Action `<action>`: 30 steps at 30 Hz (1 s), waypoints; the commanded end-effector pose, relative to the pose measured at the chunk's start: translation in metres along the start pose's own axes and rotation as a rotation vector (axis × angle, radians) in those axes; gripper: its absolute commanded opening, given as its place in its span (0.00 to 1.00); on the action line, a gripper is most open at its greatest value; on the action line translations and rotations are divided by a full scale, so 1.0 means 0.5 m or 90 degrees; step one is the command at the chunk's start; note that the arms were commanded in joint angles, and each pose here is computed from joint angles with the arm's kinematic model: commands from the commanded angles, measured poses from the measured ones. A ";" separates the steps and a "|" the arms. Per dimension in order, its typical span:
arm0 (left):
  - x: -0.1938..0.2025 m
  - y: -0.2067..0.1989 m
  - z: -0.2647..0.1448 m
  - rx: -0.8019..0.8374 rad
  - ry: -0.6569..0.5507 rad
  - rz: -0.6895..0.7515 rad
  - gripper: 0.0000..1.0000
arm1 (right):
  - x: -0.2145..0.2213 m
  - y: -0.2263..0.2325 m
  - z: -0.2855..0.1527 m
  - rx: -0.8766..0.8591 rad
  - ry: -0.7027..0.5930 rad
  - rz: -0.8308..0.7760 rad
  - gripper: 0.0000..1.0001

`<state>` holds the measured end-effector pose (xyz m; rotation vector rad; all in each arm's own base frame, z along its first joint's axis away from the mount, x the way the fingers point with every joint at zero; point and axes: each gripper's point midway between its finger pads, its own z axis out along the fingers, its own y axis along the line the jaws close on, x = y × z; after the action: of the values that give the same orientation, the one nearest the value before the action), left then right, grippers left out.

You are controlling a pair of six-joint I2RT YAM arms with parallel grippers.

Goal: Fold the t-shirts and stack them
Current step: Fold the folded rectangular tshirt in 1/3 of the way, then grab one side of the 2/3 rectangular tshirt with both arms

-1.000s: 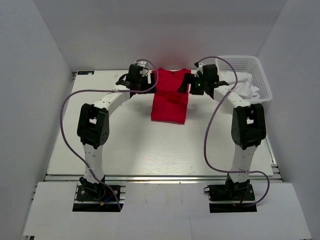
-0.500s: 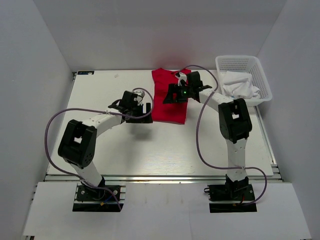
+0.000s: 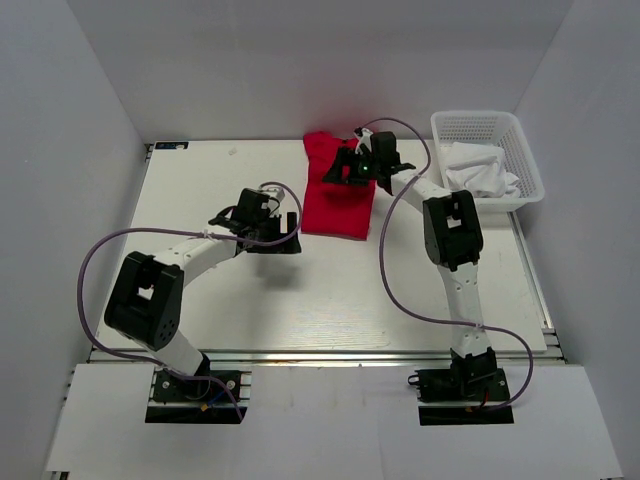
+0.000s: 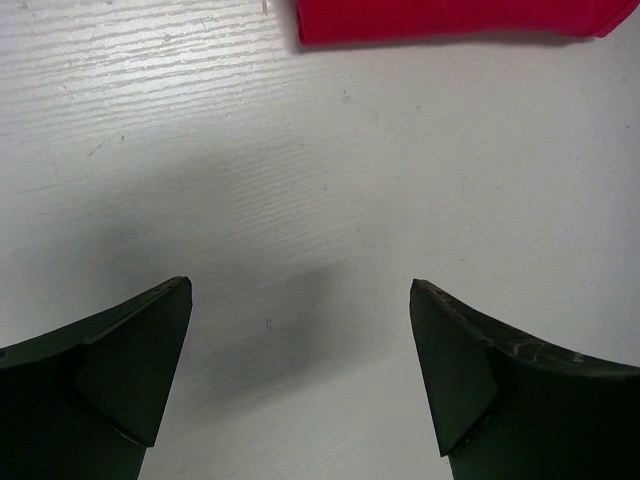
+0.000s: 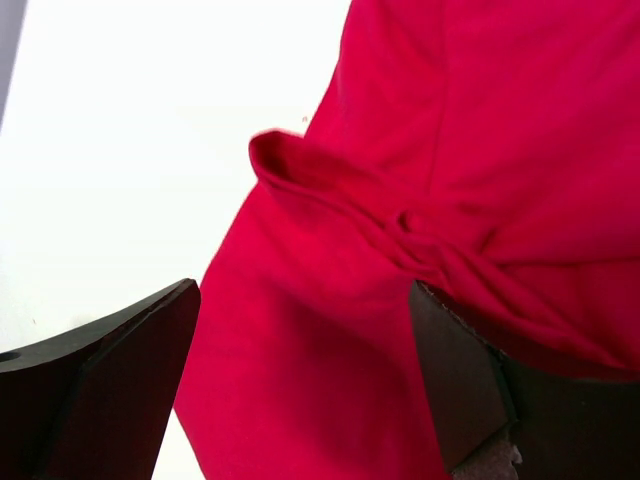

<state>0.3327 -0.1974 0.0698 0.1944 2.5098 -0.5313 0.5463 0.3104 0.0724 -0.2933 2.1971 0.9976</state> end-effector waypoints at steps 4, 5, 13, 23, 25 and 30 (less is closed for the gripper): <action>-0.067 -0.025 -0.007 0.023 -0.042 0.041 1.00 | -0.084 0.072 -0.091 -0.028 -0.061 -0.037 0.90; -0.086 -0.030 -0.005 0.027 -0.056 0.051 1.00 | -0.044 0.059 -0.096 -0.014 -0.034 -0.026 0.90; -0.133 -0.041 0.062 0.046 -0.058 0.081 1.00 | 0.121 0.061 -0.248 0.063 0.011 0.027 0.90; -0.130 -0.041 0.161 0.075 -0.017 0.090 0.82 | 0.255 0.014 -0.284 0.109 0.071 0.097 0.90; -0.125 -0.041 0.170 0.080 -0.013 0.095 0.75 | 0.272 0.005 -0.276 0.106 0.081 0.102 0.90; -0.104 -0.036 0.199 0.090 0.003 0.092 0.61 | 0.278 -0.020 -0.254 0.116 0.078 0.096 0.90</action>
<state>0.4175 -0.2473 0.0275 0.3930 2.4624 -0.6004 0.3741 0.2217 0.0399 -0.1077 2.4518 0.8920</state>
